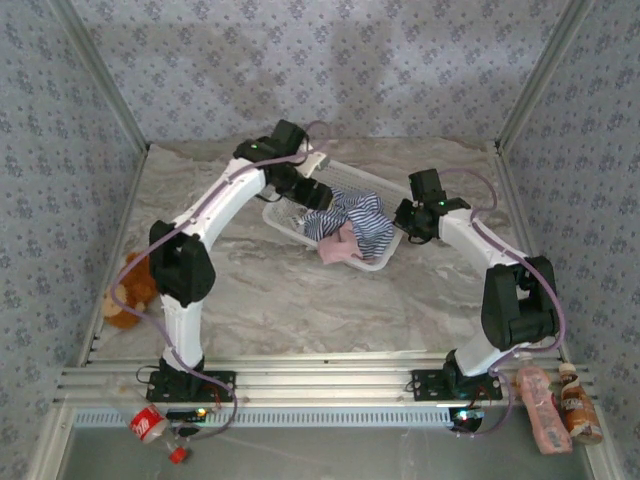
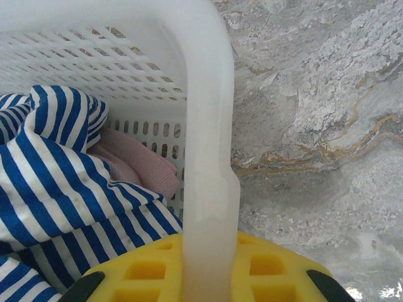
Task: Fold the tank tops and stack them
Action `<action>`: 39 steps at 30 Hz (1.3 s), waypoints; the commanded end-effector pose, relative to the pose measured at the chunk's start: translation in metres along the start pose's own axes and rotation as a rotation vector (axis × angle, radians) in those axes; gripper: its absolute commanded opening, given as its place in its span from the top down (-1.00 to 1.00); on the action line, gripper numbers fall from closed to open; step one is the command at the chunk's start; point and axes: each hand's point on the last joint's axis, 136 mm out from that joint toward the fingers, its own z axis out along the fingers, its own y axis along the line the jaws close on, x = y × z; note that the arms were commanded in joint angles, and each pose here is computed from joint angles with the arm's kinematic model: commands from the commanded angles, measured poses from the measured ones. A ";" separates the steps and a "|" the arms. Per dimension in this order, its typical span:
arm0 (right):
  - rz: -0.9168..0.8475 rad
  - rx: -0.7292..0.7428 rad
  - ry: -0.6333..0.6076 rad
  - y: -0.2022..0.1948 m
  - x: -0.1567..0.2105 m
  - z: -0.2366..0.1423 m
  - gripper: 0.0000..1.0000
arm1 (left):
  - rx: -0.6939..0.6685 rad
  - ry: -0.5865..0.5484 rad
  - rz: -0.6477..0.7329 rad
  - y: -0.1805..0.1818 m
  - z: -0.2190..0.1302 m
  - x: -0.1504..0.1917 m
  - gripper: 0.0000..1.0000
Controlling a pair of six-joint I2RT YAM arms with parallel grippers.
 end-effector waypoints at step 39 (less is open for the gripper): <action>-0.092 0.175 -0.073 -0.089 -0.077 -0.024 0.85 | -0.023 -0.838 0.280 -0.103 -0.276 -0.136 0.99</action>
